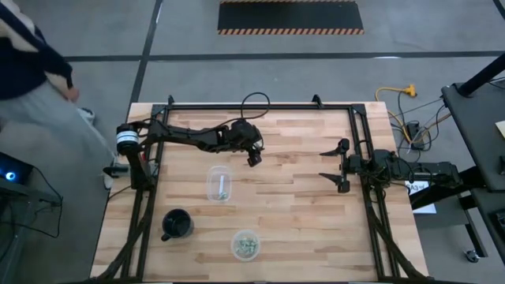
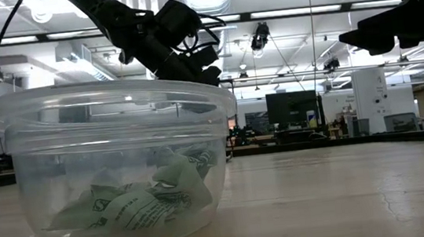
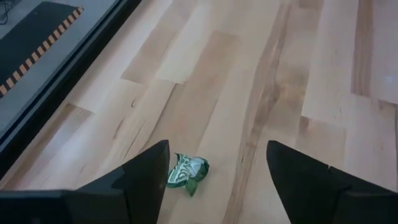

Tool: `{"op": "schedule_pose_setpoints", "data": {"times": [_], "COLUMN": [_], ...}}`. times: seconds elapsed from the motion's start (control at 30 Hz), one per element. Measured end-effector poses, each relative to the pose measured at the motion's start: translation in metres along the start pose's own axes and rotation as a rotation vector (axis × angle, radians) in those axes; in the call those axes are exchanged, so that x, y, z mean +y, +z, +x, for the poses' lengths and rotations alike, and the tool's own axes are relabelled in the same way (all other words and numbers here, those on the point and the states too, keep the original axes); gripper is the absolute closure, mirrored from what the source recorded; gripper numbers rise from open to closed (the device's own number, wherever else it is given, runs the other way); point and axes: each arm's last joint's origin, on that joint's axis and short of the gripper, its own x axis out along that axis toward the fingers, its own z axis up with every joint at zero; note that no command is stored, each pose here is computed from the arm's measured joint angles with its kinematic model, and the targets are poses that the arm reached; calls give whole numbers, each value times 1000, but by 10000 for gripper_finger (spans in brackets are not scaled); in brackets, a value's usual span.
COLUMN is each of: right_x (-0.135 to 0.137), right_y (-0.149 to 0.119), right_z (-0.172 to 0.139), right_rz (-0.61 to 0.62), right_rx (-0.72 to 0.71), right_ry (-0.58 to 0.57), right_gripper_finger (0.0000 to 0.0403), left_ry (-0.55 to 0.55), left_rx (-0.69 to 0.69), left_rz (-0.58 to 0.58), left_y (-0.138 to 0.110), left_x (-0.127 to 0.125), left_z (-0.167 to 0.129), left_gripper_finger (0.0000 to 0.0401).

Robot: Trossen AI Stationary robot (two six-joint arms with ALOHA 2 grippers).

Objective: Pick and place Stevia / Truvia into bins
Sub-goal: Put the truvia packet into the oval transparent container

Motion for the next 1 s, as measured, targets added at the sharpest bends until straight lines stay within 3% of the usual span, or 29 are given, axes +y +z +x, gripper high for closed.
{"op": "schedule_pose_setpoints", "data": {"times": [0.47, 0.7, 1.0], "right_x": [0, 0, 0], "right_y": [0, 0, 0], "right_z": [0, 0, 0], "right_rz": [0, 0, 0], "right_rx": [0, 0, -1], "right_ry": [0, 0, 0], "right_gripper_finger": [78, 78, 78], "left_ry": [43, 113, 104], "left_rx": [22, 44, 118], "left_rz": [-219, -249, -254], "left_y": [-6, -10, -20], "left_x": [10, 14, 9], "left_z": [2, 3, 34], "left_gripper_finger": [149, 149, 149]}}
